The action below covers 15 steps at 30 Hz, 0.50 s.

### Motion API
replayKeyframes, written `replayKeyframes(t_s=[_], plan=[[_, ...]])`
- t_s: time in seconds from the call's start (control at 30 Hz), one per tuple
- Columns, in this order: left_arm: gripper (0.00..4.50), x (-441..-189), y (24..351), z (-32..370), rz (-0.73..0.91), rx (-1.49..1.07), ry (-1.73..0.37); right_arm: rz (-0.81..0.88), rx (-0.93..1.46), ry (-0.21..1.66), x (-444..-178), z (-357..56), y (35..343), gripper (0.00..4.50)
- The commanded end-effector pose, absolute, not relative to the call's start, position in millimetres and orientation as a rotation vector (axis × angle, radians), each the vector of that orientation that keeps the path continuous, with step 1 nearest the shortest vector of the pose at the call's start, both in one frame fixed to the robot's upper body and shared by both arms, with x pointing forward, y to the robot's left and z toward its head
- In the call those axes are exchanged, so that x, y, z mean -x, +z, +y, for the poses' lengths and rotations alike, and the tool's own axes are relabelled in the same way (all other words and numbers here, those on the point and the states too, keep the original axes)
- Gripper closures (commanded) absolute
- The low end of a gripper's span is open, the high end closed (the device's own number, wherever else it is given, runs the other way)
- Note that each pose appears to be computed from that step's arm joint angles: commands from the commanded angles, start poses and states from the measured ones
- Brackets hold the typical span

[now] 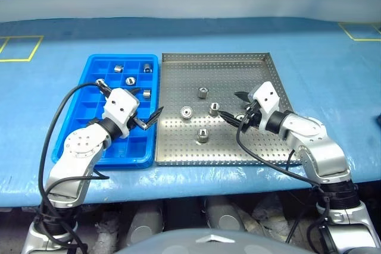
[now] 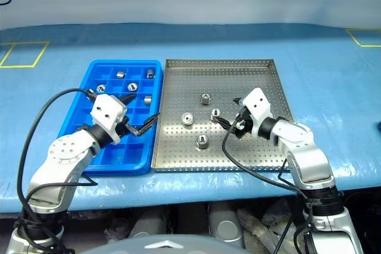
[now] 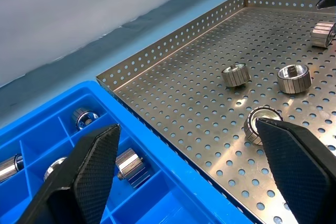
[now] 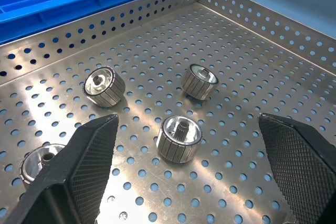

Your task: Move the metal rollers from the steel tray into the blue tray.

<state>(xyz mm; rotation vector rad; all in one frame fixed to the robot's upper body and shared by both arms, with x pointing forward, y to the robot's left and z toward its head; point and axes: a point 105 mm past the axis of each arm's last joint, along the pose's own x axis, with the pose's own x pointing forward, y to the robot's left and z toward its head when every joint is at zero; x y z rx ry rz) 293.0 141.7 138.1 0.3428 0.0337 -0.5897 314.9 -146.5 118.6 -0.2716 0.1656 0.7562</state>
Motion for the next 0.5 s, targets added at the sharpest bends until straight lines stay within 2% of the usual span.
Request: replayKeyframes(t_s=[0.03, 0.5], plan=[[0.0, -291.7, 150.6, 138.8, -0.022, -0.343, -0.594, 0.119, 0.301, 0.755, -316.2, -147.1, 131.3, 0.03], [0.0, -294.7, 148.6, 138.0, -0.025, -0.339, -0.589, 0.091, 0.336, 0.732, -318.2, -147.4, 130.9, 0.03]])
